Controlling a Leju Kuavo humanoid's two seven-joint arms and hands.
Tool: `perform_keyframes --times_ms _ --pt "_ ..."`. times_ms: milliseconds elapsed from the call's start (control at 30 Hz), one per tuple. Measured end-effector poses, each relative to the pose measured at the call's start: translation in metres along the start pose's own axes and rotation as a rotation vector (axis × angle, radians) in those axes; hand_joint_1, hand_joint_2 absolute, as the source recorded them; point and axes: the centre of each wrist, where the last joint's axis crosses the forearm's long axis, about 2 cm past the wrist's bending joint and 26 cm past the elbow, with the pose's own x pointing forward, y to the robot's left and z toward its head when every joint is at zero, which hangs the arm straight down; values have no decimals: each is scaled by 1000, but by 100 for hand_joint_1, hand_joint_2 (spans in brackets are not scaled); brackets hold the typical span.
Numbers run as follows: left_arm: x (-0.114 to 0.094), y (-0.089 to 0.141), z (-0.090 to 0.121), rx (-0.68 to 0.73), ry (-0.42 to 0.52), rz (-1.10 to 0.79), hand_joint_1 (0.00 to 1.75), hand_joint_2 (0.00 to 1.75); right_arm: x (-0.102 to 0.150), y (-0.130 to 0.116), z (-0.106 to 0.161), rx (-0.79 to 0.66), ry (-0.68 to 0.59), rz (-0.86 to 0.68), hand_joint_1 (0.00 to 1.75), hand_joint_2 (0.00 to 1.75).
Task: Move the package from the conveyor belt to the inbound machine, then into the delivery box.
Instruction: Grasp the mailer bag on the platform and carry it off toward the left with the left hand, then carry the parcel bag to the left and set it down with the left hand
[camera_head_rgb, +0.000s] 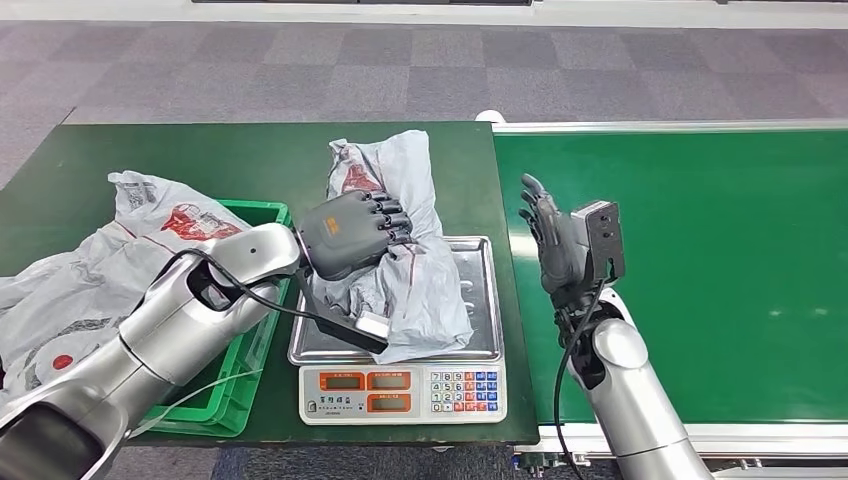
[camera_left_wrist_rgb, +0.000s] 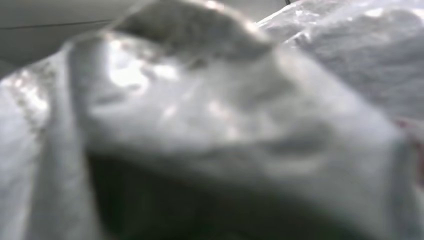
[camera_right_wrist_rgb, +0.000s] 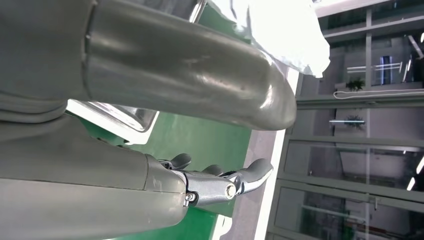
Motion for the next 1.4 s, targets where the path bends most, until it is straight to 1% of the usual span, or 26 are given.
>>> perform_keyframes --times_ms 233,333,400,533,667,733,800,900,1000,1100,1300,1400 --pt "-10 -4 16 -19 104 -49 175 175 -2 -1 16 -21 5 1 0 0" --pt "-18 -7 28 -28 178 -55 175 175 -2 -2 22 -31 5 3 0 0" --pt "-28 -13 44 -28 258 -63 175 175 -2 -3 27 -41 7 8 0 0" --pt "-48 -25 87 -17 411 -108 175 175 -2 -10 38 -66 17 26 0 0" --pt "-56 -35 117 -7 538 -122 175 175 -2 -17 42 -84 21 34 0 0" --pt "-57 -41 133 13 603 -124 175 175 -3 -18 45 -89 26 36 0 0" --pt "-56 -47 156 42 669 -122 175 175 -5 -20 49 -94 33 37 0 0" --pt "-49 -59 190 77 753 -124 175 175 -8 -24 57 -109 42 43 0 0" --pt "-39 -68 212 84 818 -167 175 175 -9 -26 64 -122 51 48 0 0" --pt "-34 -71 224 91 864 -217 175 175 -11 -24 70 -128 54 45 0 0" --pt "-33 -70 228 98 881 -235 175 175 -10 -24 71 -129 54 45 0 0" --pt "-33 -67 234 109 903 -250 175 175 -9 -23 73 -131 51 46 0 0"
